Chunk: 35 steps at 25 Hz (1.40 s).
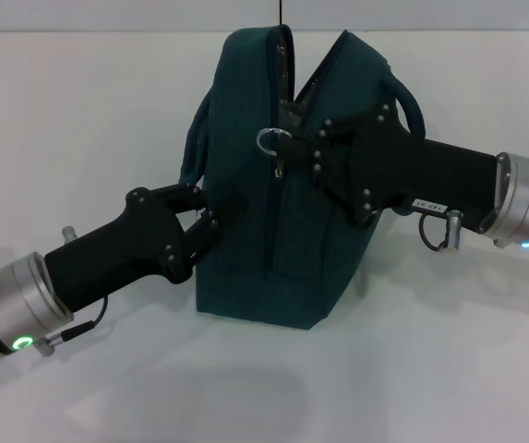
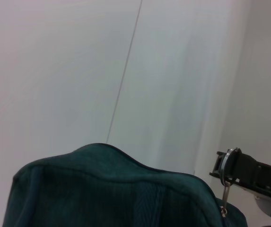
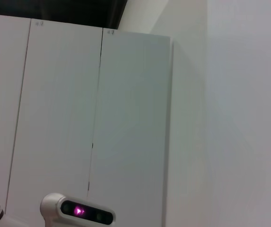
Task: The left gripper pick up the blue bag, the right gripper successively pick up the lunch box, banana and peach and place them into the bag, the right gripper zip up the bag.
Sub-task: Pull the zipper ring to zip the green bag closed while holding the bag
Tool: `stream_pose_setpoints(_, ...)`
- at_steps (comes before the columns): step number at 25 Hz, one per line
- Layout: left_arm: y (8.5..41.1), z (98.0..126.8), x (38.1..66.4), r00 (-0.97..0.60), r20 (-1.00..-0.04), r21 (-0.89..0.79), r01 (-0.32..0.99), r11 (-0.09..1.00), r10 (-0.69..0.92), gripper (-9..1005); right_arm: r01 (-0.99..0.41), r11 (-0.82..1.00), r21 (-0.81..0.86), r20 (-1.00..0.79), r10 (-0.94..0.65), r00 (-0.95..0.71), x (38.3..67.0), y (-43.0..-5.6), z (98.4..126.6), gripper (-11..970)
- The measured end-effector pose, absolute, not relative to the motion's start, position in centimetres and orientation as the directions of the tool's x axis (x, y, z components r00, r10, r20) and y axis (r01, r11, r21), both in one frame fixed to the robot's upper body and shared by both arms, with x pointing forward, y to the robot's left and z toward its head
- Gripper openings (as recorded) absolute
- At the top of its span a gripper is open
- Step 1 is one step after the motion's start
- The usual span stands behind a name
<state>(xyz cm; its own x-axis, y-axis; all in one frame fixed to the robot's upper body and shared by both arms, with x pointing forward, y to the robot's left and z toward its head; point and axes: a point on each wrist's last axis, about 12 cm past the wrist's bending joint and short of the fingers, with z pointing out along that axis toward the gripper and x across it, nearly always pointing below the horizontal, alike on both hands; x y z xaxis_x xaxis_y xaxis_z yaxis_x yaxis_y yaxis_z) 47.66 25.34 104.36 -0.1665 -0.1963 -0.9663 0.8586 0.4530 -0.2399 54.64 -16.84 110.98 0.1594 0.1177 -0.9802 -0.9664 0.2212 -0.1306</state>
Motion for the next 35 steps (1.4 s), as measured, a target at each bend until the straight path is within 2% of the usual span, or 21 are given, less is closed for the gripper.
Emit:
stream_pose_setpoints(5, 25.2, 104.4, 47.6, -0.17, -0.969, -0.232, 0.872, 0.431, -0.176, 218, -0.967, 0.221, -0.129, -0.98, 0.123, 0.159, 54.6, -16.9, 111.0, 13)
stream_pose_setpoints(16, 24.3, 104.3, 47.4, -0.189, -0.979, -0.203, 0.929, 0.31, -0.075, 118, -0.954, 0.282, -0.102, -0.972, 0.176, 0.156, 55.1, -17.4, 111.5, 14)
stream_pose_setpoints(27, 24.4, 104.5, 46.6, -0.193, -0.978, -0.209, 0.942, 0.264, -0.084, 61, -0.944, 0.325, -0.051, -0.98, 0.165, 0.11, 55.8, -17.6, 111.4, 13)
stream_pose_setpoints(35, 24.7, 104.5, 45.5, -0.202, -0.977, -0.211, 0.959, 0.19, -0.062, 60, -0.94, 0.34, -0.011, -0.984, 0.162, 0.07, 56.3, -17.4, 111.3, 13)
